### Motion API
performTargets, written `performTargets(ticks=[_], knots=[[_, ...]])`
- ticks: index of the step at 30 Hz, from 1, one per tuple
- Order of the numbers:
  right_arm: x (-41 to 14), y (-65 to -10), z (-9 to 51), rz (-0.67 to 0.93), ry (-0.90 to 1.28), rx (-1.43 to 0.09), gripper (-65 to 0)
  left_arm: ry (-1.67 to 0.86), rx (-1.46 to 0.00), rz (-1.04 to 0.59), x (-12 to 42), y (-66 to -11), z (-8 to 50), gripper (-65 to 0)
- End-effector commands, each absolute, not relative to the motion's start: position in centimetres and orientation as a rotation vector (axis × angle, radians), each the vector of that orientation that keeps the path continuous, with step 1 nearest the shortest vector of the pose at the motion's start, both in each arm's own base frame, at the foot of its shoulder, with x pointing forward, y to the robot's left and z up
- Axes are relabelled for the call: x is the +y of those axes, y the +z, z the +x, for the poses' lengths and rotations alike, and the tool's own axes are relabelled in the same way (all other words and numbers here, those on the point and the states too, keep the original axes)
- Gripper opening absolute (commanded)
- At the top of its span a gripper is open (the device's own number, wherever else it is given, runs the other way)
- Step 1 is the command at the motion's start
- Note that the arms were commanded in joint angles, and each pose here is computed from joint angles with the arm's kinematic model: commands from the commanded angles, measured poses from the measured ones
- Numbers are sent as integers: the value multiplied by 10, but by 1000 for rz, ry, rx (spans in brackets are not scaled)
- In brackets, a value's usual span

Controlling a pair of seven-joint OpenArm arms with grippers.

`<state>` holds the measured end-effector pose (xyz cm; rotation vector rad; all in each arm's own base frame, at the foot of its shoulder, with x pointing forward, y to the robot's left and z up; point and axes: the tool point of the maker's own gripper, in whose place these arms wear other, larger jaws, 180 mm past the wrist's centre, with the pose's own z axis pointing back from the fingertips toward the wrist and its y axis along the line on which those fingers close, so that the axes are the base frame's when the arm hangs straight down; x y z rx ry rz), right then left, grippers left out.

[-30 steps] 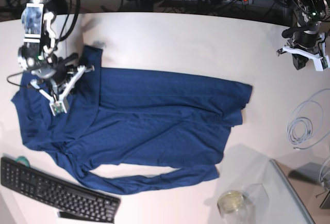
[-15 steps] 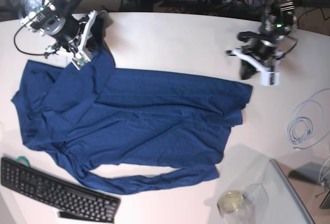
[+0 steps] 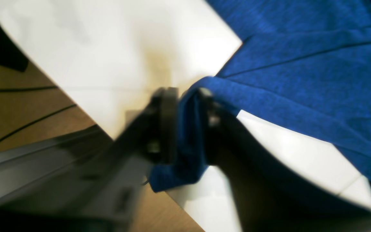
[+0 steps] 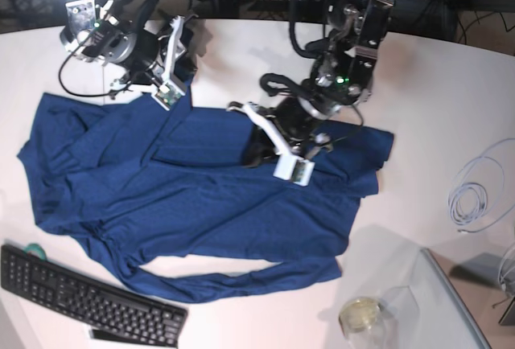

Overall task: Layout the t-shirt on the table in an organized manner, then fold the t-shirt properly
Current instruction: 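Grasp the shirt collar area with the left gripper and lift it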

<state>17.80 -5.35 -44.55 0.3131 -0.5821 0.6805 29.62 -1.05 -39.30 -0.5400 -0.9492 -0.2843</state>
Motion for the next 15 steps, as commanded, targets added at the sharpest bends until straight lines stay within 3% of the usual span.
performTargets(ticks=[1,5,12,15], knots=[[-68,-436,183,286,655,-619,-380,-303,-984,-579,-24,-382,303,-650],[-123,-427,189,171,497,-648,-237,-359,-911,-659,-75,-395,294,-650],[-231,-411,197,-42,160,-705,-233,-499,-755,-742,-138,-426,248,-650],[-258,-401,204,-98,89,-737,-233,-556,-695,-722,-134,-446,228,-650]])
